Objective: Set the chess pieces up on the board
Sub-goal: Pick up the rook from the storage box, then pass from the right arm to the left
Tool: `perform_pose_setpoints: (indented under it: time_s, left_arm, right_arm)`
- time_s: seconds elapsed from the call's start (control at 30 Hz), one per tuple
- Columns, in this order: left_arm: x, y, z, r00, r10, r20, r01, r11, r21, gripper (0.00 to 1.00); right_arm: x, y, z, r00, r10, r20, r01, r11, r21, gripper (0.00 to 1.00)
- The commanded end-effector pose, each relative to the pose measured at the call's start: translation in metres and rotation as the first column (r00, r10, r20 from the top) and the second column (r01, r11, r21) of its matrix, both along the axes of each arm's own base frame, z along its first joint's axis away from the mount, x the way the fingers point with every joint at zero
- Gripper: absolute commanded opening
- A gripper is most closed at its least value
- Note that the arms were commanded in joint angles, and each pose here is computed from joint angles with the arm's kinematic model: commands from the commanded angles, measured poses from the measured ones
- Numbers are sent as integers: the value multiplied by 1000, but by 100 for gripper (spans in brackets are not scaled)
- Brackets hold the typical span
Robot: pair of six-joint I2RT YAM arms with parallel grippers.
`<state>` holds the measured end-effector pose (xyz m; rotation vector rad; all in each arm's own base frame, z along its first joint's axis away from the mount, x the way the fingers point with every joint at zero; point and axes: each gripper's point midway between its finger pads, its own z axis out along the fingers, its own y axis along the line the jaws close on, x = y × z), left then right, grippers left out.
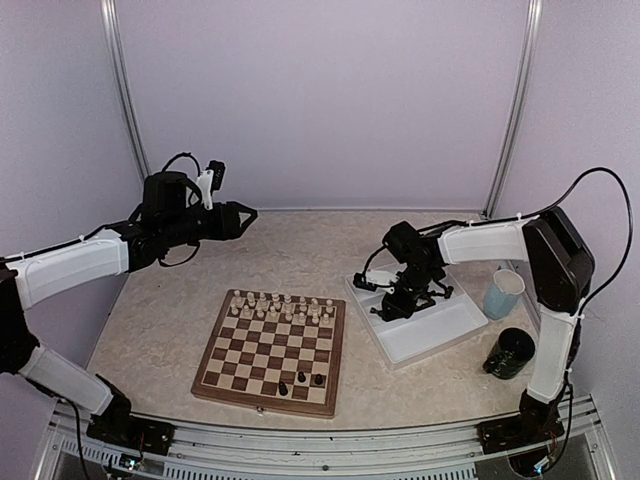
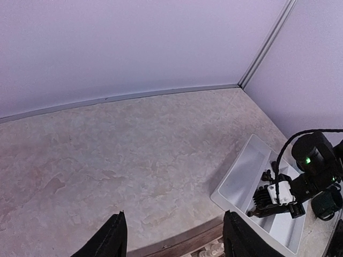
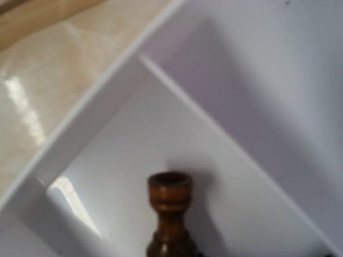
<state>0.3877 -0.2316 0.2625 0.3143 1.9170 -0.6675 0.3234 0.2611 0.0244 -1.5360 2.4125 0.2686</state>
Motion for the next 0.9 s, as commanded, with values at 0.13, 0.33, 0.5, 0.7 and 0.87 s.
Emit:
perform_pose_setpoints:
  time_s: [0.13, 0.33, 0.5, 0.7, 0.87]
  left_arm:
    - [-20, -71, -4, 974, -225, -22, 223, 973, -59, 60]
    - [-46, -134, -14, 914, -396, -88, 380, 912, -153, 60]
    - [-59, -178, -31, 863, -486, -141, 451, 865, -221, 59]
    - [-78, -230, -54, 779, -592, -206, 532, 798, -283, 57]
    - [-78, -249, -77, 752, -605, -261, 529, 790, -309, 53]
  right_arm:
    - [0, 4, 69, 998, 26, 57, -38, 974, 222, 7]
    - [-17, 22, 112, 986, 117, 121, -155, 910, 385, 7]
    - [-25, 32, 128, 982, 147, 117, -184, 870, 458, 7]
    - [-30, 34, 134, 980, 164, 117, -200, 853, 481, 7]
    - [-33, 33, 141, 978, 165, 131, -208, 848, 488, 8]
